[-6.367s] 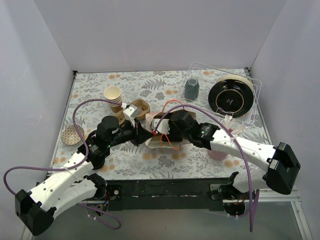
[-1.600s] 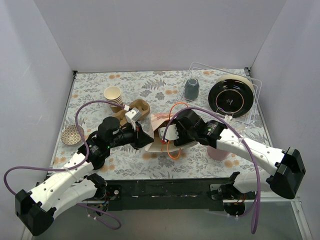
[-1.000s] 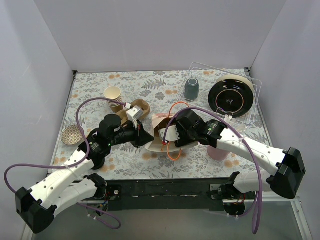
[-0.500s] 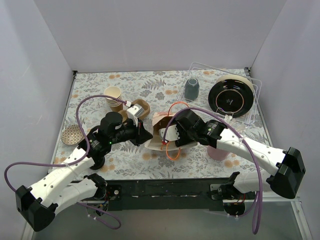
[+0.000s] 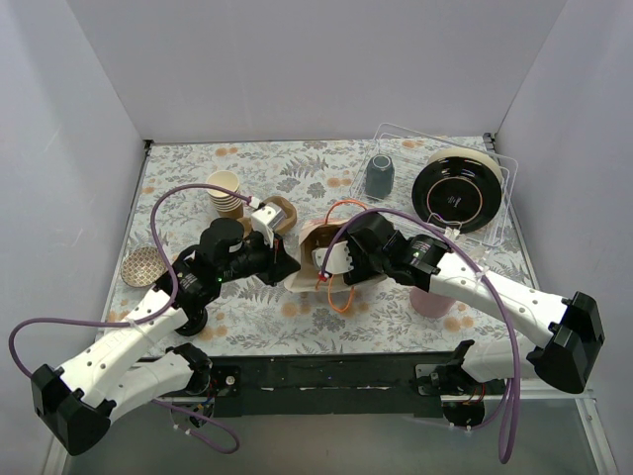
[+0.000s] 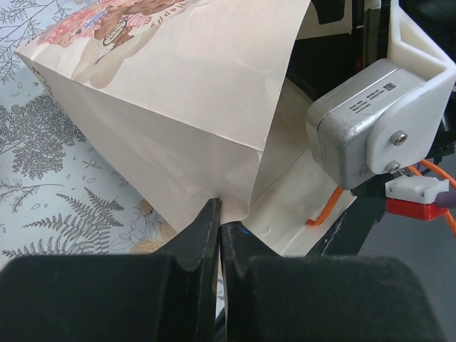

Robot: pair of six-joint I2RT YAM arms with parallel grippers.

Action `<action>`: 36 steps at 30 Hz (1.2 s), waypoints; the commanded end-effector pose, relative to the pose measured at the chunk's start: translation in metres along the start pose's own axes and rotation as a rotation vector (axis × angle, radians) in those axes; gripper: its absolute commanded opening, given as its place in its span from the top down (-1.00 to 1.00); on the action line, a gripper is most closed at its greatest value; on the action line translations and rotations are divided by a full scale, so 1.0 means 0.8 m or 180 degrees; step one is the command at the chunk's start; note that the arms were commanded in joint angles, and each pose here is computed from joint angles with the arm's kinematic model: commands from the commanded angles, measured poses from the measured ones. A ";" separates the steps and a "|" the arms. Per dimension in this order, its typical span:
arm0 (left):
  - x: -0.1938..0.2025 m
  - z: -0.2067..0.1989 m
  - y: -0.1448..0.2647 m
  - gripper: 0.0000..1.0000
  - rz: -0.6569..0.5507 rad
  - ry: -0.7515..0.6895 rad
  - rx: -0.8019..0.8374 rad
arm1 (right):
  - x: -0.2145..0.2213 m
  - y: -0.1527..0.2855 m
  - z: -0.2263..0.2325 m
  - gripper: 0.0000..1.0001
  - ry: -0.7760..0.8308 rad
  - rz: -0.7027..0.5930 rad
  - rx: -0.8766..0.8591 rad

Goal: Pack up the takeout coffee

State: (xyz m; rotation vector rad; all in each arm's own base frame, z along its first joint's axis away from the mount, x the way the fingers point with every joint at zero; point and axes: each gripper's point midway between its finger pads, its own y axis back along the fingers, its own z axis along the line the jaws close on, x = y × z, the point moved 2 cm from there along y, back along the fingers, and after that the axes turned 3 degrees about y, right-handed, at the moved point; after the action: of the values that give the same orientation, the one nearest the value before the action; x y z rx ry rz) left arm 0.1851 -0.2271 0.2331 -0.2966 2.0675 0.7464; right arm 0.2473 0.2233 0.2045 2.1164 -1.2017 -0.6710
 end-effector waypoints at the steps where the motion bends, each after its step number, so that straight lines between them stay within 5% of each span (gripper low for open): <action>1: -0.010 0.002 0.007 1.00 -0.0017 -0.0062 -0.0114 | -0.008 0.020 -0.029 0.44 0.0174 -0.0019 0.0192; 8: -0.017 0.011 0.012 1.00 0.0020 -0.0125 -0.0299 | -0.002 0.019 -0.040 0.46 0.0176 0.0245 0.0362; 22: -0.019 0.015 0.019 1.00 -0.0005 -0.0138 -0.0414 | -0.031 0.017 -0.040 0.45 0.0047 -0.0250 0.0327; 36: -0.027 0.018 0.014 1.00 -0.0001 -0.0199 -0.0465 | 0.016 -0.002 0.014 0.47 -0.0131 0.0434 -0.0046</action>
State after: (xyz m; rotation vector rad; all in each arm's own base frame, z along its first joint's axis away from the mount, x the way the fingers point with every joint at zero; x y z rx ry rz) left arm 0.1970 -0.2130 0.2385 -0.3359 1.9968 0.8821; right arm 0.2494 0.2262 0.2027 2.0865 -1.2853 -0.6563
